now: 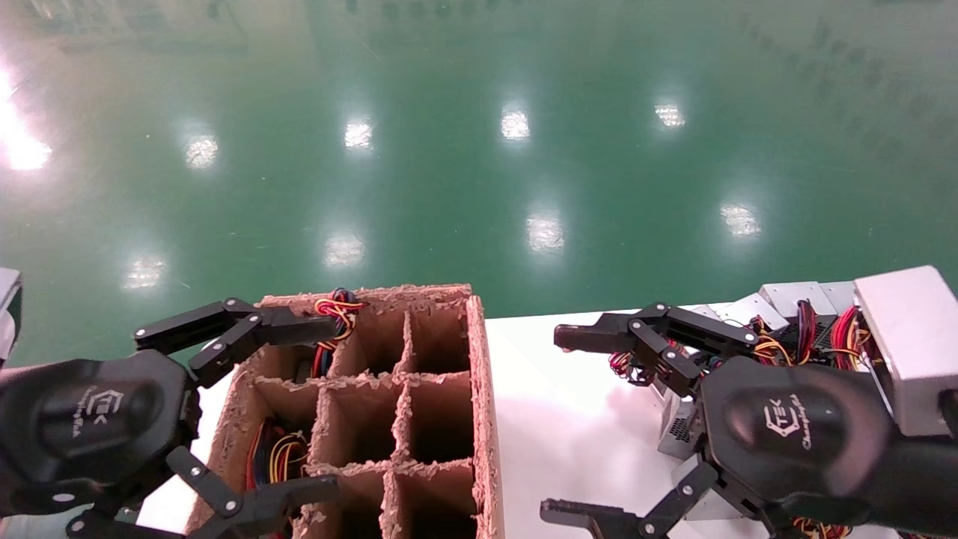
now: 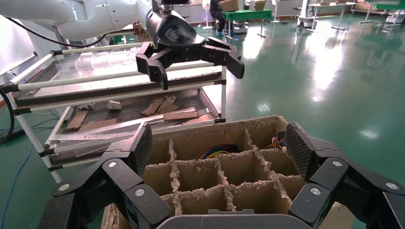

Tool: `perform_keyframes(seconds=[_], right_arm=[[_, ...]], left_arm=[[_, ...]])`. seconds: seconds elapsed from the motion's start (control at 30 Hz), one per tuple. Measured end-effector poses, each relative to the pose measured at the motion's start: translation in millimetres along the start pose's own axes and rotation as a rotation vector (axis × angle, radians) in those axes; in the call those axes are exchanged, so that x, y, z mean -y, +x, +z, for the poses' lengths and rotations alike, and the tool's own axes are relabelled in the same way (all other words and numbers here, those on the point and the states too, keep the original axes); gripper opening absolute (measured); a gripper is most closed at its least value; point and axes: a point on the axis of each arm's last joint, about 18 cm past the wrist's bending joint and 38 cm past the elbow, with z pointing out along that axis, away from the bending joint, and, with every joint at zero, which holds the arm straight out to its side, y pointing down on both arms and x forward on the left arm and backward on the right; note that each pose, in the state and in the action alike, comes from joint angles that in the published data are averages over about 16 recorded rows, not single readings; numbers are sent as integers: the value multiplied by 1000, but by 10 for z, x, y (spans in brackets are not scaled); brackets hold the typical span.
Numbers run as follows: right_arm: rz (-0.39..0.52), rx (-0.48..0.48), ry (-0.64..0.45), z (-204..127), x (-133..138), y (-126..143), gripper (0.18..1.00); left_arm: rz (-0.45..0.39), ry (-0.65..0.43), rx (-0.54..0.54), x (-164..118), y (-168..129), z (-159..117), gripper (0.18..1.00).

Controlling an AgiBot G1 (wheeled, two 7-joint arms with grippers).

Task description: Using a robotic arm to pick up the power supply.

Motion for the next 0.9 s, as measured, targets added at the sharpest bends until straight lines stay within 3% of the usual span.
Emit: perform_keyframes(seconds=[0.9], right_arm=[[0, 0, 0, 0, 0, 0, 1001]], left_arm=[[0, 0, 0, 0, 0, 0, 1000]])
